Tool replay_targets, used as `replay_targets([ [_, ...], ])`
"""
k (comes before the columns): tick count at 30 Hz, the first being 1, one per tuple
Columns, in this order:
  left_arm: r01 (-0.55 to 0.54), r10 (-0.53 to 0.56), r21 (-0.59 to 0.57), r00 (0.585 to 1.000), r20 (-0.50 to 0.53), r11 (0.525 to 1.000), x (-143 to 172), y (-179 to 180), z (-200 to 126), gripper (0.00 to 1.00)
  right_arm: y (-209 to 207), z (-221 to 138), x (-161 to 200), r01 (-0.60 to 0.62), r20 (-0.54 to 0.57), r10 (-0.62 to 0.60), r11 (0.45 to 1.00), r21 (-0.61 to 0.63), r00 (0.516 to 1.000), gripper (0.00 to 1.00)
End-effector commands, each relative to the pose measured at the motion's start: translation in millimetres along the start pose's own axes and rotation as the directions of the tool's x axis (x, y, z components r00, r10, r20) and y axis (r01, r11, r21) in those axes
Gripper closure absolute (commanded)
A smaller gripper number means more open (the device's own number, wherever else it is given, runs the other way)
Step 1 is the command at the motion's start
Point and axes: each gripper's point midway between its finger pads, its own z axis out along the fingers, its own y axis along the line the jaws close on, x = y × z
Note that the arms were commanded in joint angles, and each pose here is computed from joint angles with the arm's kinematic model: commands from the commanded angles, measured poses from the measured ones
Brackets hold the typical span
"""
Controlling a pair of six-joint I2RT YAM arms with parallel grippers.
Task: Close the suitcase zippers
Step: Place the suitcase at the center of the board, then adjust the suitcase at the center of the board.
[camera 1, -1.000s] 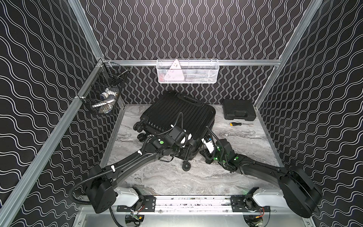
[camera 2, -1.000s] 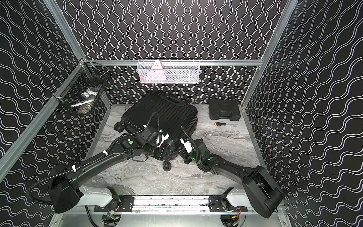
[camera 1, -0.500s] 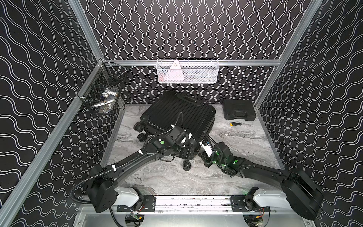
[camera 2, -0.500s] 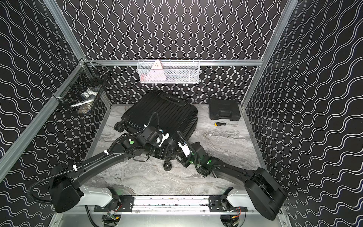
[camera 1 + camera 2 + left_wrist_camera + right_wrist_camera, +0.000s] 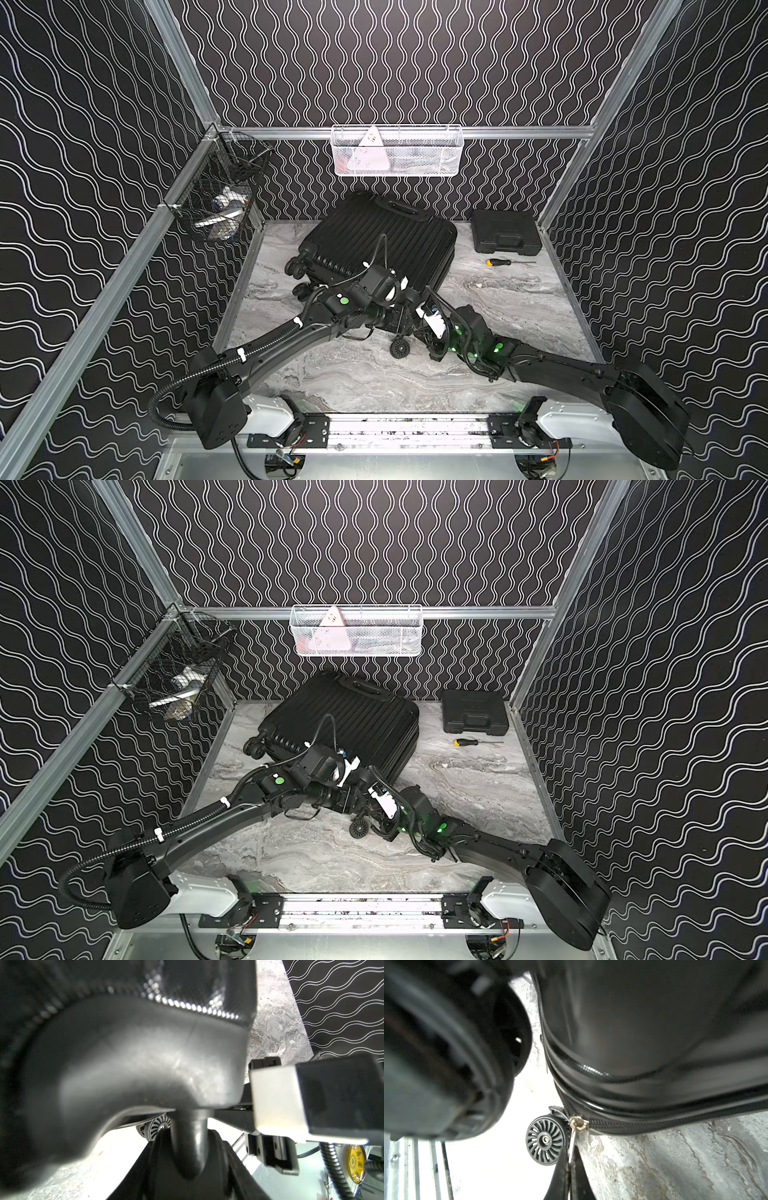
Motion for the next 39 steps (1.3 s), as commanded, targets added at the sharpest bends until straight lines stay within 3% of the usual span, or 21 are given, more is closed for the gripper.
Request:
replay_targets([
  [1, -0.017, 0.01, 0.031, 0.974, 0.228, 0.999, -54, -14, -9, 0.74, 22, 0, -10, 0.042, 0.037, -0.038, 0.993, -0.11, 0.999, 1.0],
  [11, -0.096, 0.076, 0.154, 0.988, 0.134, 0.983, -38, -37, 10, 0.65, -26, 8, -2, -0.097, 0.003, 0.097, 0.983, 0.158, 0.995, 1.0],
  [14, -0.163, 0.138, 0.245, 0.984, 0.117, 0.956, -31, -55, 11, 0.45, -36, 5, -1, -0.126, 0.016, 0.125, 0.971, 0.204, 0.992, 1.0],
  [17, -0.224, 0.201, 0.26, 0.973, 0.112, 0.939, -27, -61, 6, 0.35, -44, 2, 0, -0.149, 0.025, 0.148, 0.962, 0.23, 0.989, 1.0],
  [23, -0.336, 0.322, 0.086, 0.936, 0.144, 0.938, -34, -40, -26, 0.22, -55, -3, -1, -0.18, 0.034, 0.177, 0.951, 0.252, 0.984, 1.0],
  [28, -0.316, 0.323, -0.103, 0.945, 0.057, 0.943, -50, 0, -50, 0.25, -65, -6, -1, -0.194, 0.043, 0.19, 0.942, 0.273, 0.981, 1.0],
  [34, -0.153, 0.221, -0.367, 0.963, 0.152, 0.918, -84, 82, -101, 0.26, -82, -11, -2, -0.238, 0.053, 0.233, 0.926, 0.292, 0.971, 1.0],
  [39, -0.037, 0.191, -0.579, 0.96, 0.207, 0.814, -98, 155, -147, 0.2, -87, -13, -4, -0.237, 0.052, 0.232, 0.926, 0.294, 0.971, 1.0],
])
